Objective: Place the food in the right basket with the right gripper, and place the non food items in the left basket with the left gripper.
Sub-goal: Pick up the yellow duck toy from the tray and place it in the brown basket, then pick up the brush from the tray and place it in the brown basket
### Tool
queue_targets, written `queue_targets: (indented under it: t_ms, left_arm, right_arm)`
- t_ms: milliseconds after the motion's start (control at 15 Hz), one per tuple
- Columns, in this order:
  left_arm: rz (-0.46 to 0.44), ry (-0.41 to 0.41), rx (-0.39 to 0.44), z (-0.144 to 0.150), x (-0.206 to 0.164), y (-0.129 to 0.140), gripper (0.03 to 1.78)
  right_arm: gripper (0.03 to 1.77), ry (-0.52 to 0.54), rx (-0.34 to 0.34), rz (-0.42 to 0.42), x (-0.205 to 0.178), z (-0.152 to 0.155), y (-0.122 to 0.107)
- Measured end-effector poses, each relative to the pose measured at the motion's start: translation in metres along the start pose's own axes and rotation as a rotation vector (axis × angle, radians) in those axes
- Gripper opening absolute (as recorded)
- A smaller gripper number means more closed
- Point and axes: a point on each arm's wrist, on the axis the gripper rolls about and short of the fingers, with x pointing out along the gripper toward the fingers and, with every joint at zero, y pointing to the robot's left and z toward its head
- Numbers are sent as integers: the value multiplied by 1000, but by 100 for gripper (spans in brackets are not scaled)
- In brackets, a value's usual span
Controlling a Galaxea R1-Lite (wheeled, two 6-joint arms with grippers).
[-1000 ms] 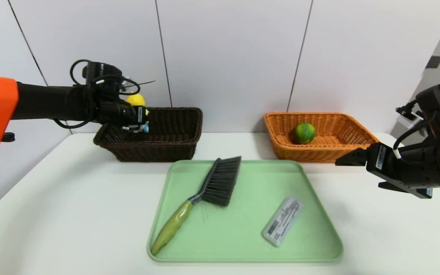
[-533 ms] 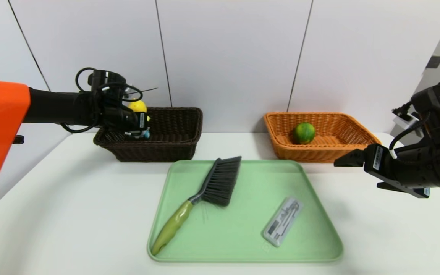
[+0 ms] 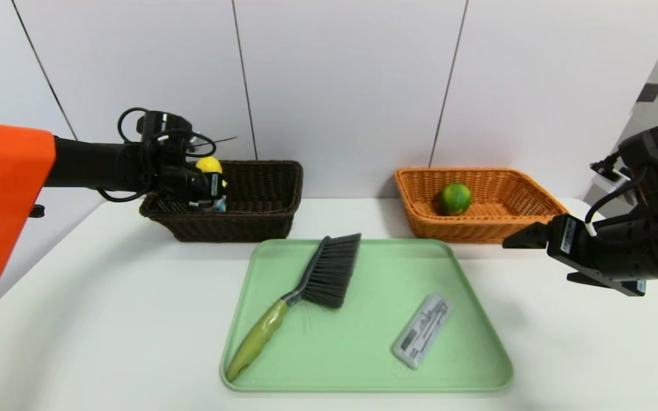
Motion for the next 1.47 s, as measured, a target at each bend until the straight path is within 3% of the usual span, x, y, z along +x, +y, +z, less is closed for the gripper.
queue_targets:
  t_ms: [267,467,667,867,1067,1467]
  left_arm:
    - [2,-1,-3,0,1,0,123]
    - [-1,-28,-2,7,-10,-1,138]
    - [9,-113,14,28,-41,-9,148]
    - [97,-206,25,44,-81,-24,155]
    - [68,-241,77,48,-123,-42,160]
    - [-161,-55,135,2,-198,-106,166]
  right_arm:
    - [170,-3,0,2,-2,0,0]
    - [170,-5,0,4,-2,0,0]
    - [170,-5,2,5,-3,0,0]
    - [170,-7,2,6,-3,0,0]
    - [170,-15,4,15,-5,2,1]
    - [170,-28,0,30,-22,3,5]
